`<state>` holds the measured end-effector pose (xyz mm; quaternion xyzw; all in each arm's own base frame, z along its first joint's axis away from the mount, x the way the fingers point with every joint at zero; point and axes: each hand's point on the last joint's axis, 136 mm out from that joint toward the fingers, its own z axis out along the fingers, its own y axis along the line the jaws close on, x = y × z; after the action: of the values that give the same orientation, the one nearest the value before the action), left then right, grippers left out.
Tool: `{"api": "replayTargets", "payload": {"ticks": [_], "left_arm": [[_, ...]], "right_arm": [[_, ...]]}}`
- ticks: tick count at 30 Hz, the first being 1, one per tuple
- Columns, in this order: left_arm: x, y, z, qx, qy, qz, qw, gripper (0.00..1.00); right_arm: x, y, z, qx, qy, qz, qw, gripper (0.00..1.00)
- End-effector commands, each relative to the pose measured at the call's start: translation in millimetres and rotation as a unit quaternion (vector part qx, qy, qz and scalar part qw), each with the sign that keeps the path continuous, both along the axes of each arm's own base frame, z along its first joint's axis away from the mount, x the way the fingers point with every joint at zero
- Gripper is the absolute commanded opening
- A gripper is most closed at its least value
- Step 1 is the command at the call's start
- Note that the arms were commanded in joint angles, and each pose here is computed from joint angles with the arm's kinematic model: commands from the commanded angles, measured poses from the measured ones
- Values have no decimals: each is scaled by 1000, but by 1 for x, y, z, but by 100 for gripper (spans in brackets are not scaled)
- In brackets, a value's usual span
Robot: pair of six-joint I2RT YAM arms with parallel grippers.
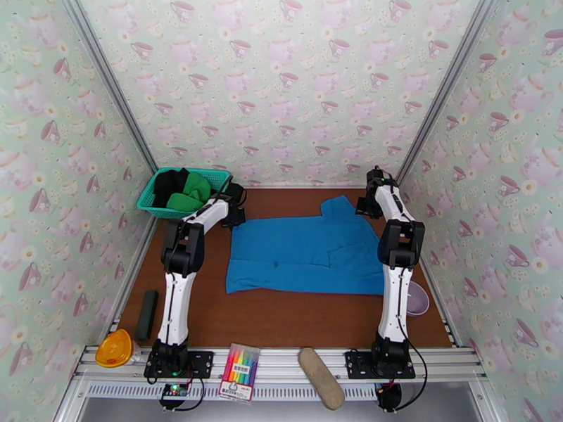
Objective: Fold and stack the mixed laundry pile
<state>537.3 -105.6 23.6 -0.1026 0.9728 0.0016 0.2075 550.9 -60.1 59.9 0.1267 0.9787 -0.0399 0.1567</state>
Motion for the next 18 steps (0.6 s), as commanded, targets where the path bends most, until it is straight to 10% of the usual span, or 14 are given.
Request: {"api": "replayTargets", "payload": {"ticks": [1,13,18], "left_arm": [[-6,13,8,11,5,16,1000,0],[-2,5,6,-3,5,4,1000,0],[0,3,8,-8,0,-3,1000,0]], "right_arm": [[3,0,-9,8,7,0,1000,47],[-4,10,-48,38,50,3,998,35],[-6,13,-52,45,56,8,997,11]]}}
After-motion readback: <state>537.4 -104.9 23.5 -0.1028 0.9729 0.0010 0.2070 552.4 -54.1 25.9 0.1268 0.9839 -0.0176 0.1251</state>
